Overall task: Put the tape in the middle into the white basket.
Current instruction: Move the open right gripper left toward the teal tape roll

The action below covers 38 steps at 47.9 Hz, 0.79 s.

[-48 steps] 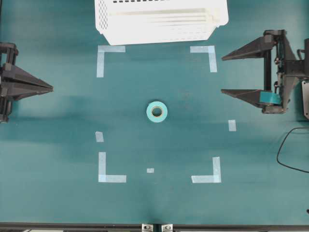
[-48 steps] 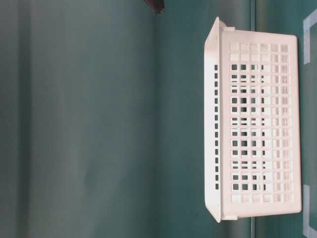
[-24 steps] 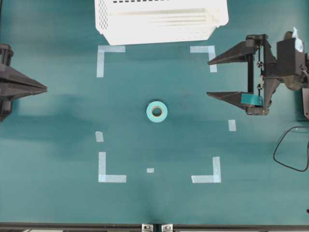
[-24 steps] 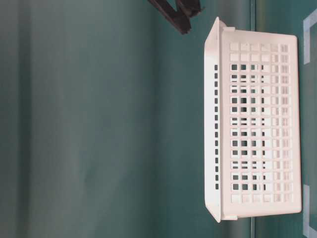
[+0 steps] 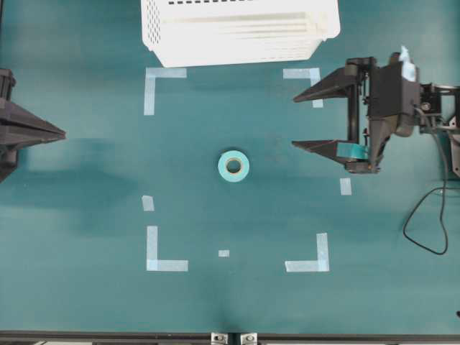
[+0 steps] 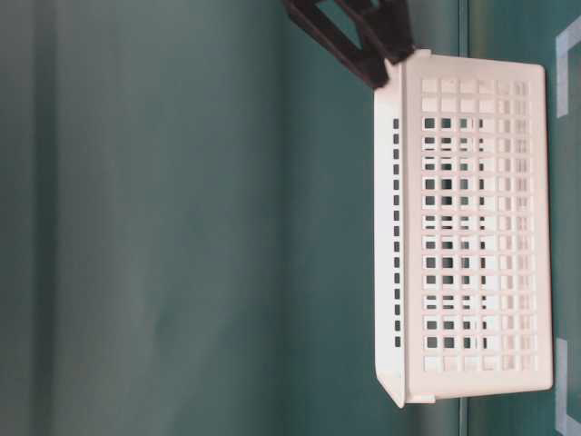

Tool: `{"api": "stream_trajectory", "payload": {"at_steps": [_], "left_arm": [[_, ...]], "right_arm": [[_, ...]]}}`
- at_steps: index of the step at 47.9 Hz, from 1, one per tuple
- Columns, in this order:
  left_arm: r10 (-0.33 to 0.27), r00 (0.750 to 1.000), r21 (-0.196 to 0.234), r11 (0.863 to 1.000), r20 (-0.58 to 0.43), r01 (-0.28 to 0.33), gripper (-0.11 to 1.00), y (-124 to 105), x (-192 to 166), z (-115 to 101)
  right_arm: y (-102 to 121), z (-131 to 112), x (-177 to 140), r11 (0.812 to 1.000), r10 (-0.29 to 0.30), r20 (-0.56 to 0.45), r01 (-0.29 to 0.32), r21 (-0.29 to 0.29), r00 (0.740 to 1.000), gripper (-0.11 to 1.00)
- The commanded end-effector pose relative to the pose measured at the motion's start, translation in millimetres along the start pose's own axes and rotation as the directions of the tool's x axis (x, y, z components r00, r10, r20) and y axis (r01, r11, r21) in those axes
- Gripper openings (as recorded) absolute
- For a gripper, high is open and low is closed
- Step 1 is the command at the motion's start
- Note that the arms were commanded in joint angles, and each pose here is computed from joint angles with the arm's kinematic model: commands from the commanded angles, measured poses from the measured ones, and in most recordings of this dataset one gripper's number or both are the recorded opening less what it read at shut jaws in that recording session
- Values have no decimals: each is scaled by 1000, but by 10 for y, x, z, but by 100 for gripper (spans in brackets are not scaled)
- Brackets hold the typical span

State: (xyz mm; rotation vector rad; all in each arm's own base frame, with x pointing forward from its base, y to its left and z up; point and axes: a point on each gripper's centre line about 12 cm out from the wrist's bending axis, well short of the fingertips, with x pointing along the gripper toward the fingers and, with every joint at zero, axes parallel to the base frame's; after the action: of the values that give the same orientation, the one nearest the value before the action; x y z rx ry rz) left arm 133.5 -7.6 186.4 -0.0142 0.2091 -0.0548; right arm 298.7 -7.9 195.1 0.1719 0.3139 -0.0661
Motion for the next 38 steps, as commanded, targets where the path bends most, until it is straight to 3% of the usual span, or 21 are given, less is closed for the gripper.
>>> {"api": "stream_trajectory", "payload": {"at_steps": [1, 18, 38], "left_arm": [[-4, 1000, -1, 1000, 0, 4, -11, -7, 12, 36], [3, 1000, -54, 999, -17, -4, -11, 4, 14, -15], [27, 1000, -29, 999, -3, -27, -11, 38, 1, -26]], "right_arm": [[9, 77, 65, 1000, 1, 17, -1, 4, 1000, 98], [28, 9, 251, 1000, -1, -46, 2, 2, 999, 98], [71, -97, 465, 1000, 6, -100, -3, 22, 995, 98]]}}
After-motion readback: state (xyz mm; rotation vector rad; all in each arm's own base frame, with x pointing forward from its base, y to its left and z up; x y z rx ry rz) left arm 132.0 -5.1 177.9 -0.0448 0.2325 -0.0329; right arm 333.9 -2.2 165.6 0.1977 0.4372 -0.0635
